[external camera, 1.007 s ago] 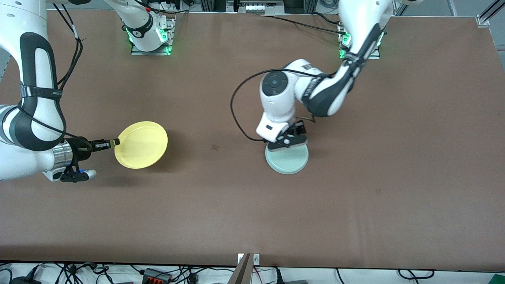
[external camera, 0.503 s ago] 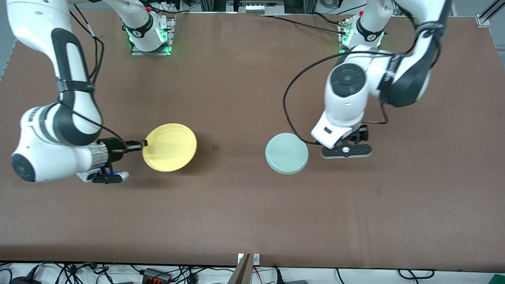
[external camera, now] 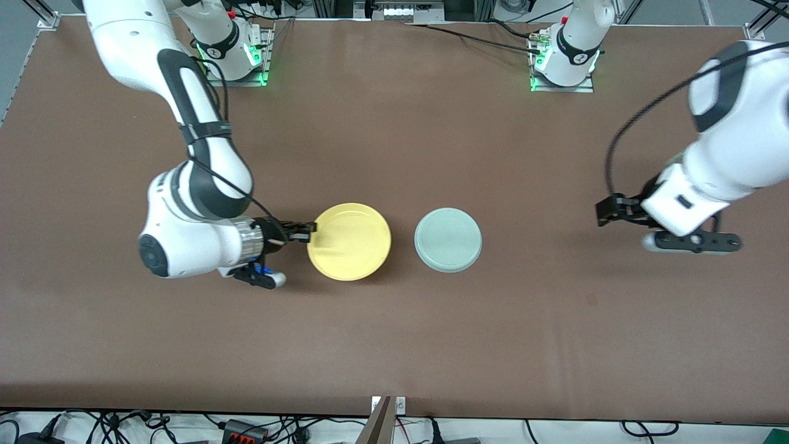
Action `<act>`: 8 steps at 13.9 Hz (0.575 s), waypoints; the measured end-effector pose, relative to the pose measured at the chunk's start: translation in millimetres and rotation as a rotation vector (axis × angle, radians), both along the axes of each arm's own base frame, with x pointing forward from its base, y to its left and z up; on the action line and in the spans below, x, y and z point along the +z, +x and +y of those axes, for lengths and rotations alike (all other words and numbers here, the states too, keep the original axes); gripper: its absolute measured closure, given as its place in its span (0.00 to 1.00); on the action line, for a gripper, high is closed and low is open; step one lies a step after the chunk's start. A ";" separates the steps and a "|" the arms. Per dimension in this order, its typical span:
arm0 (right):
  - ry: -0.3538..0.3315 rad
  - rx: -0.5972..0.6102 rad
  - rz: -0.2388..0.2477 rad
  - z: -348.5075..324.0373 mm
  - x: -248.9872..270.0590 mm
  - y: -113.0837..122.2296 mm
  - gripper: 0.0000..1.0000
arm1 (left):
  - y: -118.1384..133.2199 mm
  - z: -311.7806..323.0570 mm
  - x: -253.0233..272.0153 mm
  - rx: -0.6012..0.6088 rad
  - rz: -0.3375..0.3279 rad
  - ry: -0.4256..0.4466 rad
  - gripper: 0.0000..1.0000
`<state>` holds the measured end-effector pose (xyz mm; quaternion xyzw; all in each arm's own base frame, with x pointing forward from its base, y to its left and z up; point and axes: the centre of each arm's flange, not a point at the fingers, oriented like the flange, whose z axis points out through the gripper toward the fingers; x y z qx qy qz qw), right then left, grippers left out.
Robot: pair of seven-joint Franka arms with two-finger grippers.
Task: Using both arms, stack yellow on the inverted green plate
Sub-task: 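Carry the yellow plate with the right gripper over the green plate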
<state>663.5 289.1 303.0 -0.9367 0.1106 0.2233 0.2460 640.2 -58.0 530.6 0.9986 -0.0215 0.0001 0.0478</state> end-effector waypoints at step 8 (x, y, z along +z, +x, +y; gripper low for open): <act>-0.024 -0.144 -0.037 141.0 -74.5 -47.0 0.98 | -56.5 51.7 54.8 -0.071 -0.030 0.059 0.00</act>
